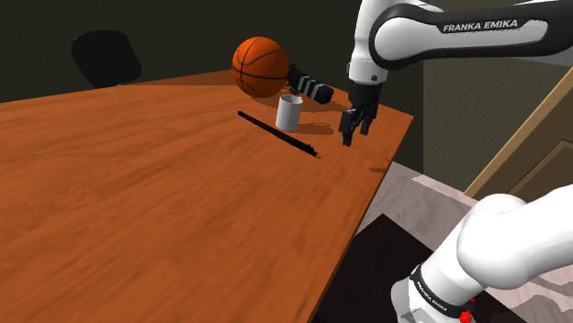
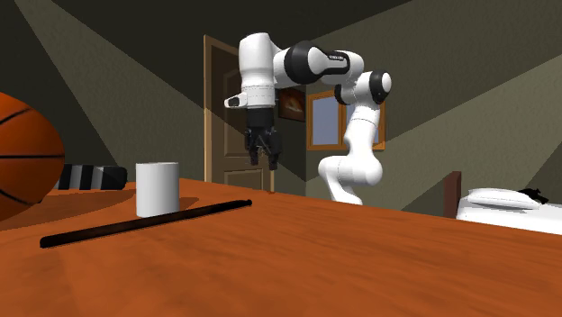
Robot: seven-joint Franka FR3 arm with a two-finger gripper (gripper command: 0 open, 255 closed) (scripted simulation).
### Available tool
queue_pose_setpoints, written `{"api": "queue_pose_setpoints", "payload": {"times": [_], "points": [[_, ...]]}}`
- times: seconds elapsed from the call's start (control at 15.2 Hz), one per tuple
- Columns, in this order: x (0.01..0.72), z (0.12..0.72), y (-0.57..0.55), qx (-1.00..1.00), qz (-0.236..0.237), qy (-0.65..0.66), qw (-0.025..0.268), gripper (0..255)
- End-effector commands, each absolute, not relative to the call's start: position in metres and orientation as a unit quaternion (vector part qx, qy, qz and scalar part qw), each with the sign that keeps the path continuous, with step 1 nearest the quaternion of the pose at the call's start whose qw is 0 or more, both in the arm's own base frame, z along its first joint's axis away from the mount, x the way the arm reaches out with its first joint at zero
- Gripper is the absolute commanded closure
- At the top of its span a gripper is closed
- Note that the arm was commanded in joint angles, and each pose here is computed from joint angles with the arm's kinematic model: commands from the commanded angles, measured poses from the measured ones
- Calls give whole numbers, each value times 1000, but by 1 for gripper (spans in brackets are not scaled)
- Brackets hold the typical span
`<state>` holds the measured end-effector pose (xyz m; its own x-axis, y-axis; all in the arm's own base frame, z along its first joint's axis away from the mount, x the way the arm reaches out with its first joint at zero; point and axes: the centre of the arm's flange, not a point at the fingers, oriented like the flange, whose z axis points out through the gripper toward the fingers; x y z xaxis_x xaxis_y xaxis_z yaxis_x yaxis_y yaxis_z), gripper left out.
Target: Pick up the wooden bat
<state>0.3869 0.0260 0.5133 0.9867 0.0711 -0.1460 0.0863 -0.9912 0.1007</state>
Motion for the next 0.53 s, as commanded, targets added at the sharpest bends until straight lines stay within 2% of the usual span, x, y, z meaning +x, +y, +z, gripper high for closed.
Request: {"api": "queue_pose_setpoints", "payload": {"times": [0.0, 0.46], "points": [[412, 508, 34, 996, -64, 49, 49, 0], [490, 491, 61, 995, -42, 79, 35, 0]]}}
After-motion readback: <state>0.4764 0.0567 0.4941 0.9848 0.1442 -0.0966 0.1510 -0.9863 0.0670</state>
